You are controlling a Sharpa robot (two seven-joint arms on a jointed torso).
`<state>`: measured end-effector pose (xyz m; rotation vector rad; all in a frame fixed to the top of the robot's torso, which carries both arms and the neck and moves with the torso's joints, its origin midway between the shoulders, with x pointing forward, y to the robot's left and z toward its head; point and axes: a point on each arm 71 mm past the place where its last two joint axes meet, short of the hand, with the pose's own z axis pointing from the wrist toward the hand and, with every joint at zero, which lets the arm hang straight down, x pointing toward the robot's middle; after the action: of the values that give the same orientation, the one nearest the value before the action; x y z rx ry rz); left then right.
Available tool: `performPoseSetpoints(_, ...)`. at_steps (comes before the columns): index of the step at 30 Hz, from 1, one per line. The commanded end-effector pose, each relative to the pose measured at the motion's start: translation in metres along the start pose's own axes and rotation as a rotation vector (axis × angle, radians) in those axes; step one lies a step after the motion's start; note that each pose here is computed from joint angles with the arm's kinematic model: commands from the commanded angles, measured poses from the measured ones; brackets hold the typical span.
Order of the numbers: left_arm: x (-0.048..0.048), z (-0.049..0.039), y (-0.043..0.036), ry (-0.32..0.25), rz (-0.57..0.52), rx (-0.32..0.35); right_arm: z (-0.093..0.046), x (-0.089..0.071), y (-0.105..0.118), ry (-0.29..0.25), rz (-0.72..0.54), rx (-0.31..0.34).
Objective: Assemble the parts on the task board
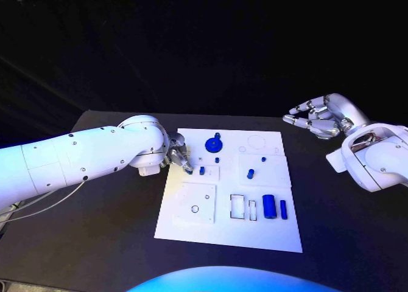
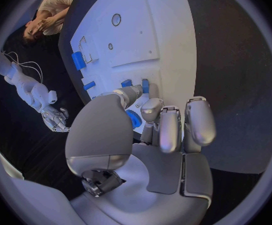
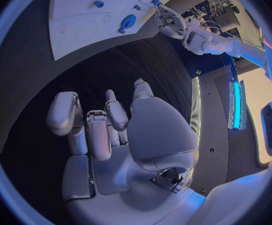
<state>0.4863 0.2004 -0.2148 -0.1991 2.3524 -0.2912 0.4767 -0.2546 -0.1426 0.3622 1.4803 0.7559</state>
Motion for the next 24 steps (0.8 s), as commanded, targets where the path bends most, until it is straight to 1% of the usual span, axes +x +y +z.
performPoseSetpoints(1, 0.0035, 0.0009, -0.0010, 0.024, 0.020, -0.003, 0.0000, 0.0009, 0.0001, 0.009, 0.001, 0.000)
performPoseSetpoints(7, 0.0046, 0.0030, -0.0023, 0.032, 0.020, -0.004, 0.0003, 0.0013, 0.0004, 0.010, 0.000, -0.001)
performPoseSetpoints(24, 0.0049, 0.0067, -0.0021, 0.045, 0.023, -0.012, 0.0001, 0.0010, 0.0007, 0.007, -0.009, -0.006)
